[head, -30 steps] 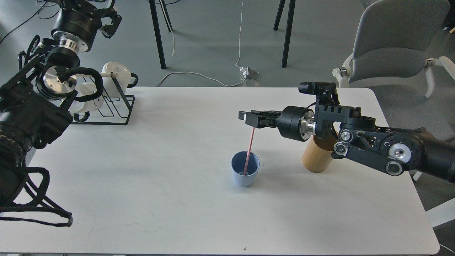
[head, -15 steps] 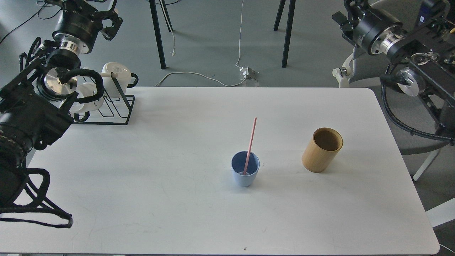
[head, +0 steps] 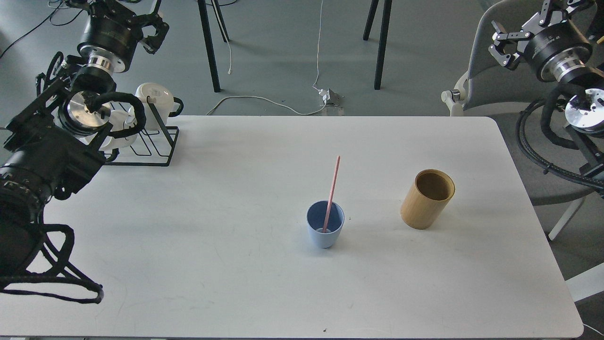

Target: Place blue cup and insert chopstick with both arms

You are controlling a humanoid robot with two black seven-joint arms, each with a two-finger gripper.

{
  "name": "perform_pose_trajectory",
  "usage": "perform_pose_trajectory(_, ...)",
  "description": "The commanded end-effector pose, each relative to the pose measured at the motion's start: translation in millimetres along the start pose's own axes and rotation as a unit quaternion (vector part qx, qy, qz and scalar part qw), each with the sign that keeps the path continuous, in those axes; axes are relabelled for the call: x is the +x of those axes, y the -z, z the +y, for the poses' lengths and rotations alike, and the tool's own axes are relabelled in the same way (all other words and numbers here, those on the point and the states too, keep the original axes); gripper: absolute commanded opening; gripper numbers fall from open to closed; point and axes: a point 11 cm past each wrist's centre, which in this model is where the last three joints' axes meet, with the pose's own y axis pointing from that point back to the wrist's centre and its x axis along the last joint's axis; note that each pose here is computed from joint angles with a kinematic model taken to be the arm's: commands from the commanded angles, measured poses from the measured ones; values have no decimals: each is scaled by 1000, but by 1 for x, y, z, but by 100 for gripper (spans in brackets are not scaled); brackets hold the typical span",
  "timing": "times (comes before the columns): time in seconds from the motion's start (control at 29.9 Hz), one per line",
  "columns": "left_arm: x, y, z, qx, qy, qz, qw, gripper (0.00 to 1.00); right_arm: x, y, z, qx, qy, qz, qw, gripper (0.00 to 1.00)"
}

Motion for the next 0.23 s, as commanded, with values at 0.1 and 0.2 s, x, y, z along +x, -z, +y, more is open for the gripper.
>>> perform_pose_trajectory(0.1, 9, 4, 6, 5, -9, -2, 1000, 100, 16, -12, 7, 21, -11, -60, 998, 100)
perform_pose_trajectory(0.2, 14, 7, 10, 9, -15, -2, 1000, 100, 13, -13, 6, 19, -6, -57, 998, 100)
